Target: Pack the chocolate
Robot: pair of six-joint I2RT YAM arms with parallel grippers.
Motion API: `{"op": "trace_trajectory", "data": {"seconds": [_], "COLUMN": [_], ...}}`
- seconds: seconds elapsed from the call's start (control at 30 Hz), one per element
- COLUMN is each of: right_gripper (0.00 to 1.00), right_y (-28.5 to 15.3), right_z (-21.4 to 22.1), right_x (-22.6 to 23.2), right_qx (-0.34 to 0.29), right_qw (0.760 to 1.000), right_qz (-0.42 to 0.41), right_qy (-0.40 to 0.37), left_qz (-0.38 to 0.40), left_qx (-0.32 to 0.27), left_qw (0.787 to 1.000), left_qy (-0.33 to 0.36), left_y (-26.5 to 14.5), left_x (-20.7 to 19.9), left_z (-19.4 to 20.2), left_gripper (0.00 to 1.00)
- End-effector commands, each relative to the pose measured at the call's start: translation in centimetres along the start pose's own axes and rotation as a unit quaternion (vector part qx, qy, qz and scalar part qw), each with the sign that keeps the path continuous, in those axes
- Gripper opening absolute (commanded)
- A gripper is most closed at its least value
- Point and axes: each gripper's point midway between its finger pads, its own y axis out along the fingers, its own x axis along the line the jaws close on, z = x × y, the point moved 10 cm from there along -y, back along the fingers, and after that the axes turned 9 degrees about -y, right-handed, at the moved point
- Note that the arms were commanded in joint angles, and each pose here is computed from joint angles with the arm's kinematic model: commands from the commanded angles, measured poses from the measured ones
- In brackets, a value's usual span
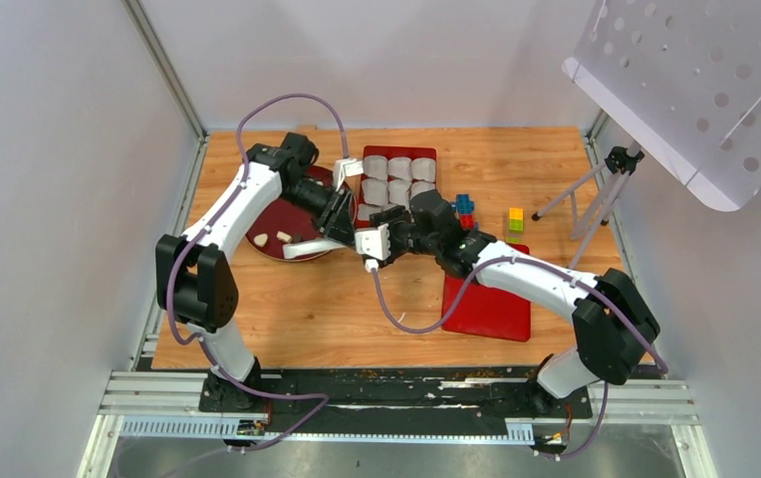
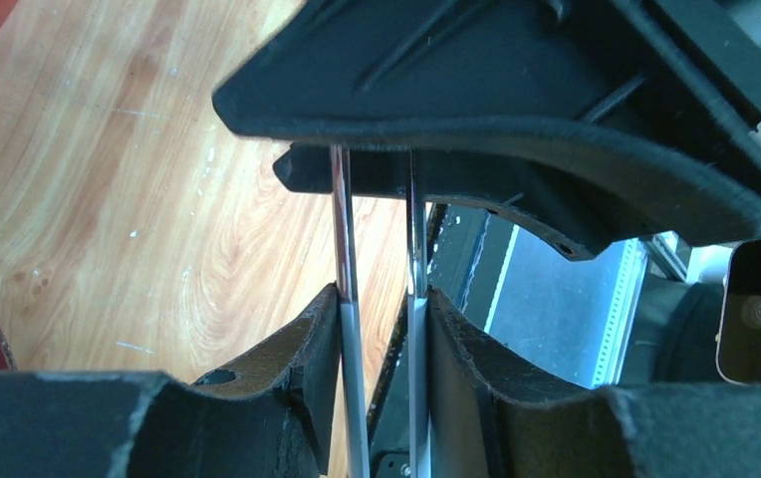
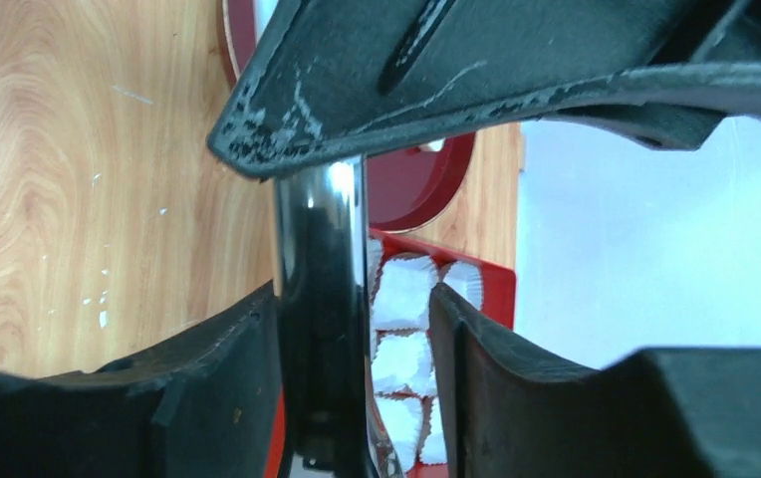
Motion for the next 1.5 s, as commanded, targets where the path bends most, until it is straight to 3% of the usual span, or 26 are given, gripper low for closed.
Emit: {"op": "trace_trajectory", "data": {"seconds": [0.0, 0.13, 0.2, 0.3, 0.53, 1.0, 1.23, 1.47], "right_gripper": [0.57, 0.78, 0.89, 0.95, 0.94, 0.94, 0.94, 0.94], "right_y": [-2.0, -6.4, -8.9, -12.0, -14.8, -15.2, -14.9, -15.0], "right_z": [-0.1, 0.2, 0.6, 1.4, 2.1, 2.1, 2.2, 2.2], "right_x": [-0.5, -0.6, -0.4, -0.7, 0.5, 2.1, 2.7, 3.1], "right_qx": [0.012, 0.011, 0.023, 0.049, 0.122, 0.114, 0.109, 0.109], "right_qw": [0.999, 0.990, 0.985, 0.974, 0.935, 0.932, 0.931, 0.930], "right_qz": [-0.012, -0.080, -0.064, -0.006, 0.030, 0.057, 0.052, 0.050], "right_qy": [0.041, 0.116, 0.159, 0.222, 0.333, 0.340, 0.344, 0.348], "left_qz": [-0.012, -0.083, -0.112, -0.193, -0.333, -0.439, -0.453, -0.470], "left_qx": [-0.004, 0.014, 0.018, 0.018, -0.008, -0.061, -0.068, -0.060], "left_qw": [1.000, 0.996, 0.993, 0.980, 0.942, 0.897, 0.888, 0.880], "left_qy": [0.025, 0.032, 0.037, 0.045, 0.030, -0.009, -0.026, -0.031], "left_y": [-0.9, -1.7, -2.2, -3.2, -5.8, -9.7, -9.8, -9.6], "left_x": [-1.1, -0.5, -0.4, 0.3, 1.7, 5.2, 7.2, 9.3], "left_z": [-0.5, -0.6, -0.6, -0.6, -0.6, -3.1, -4.0, -4.9], "left_gripper": [0.38, 0.36, 0.36, 0.37, 0.47, 0.45, 0.38, 0.47]}}
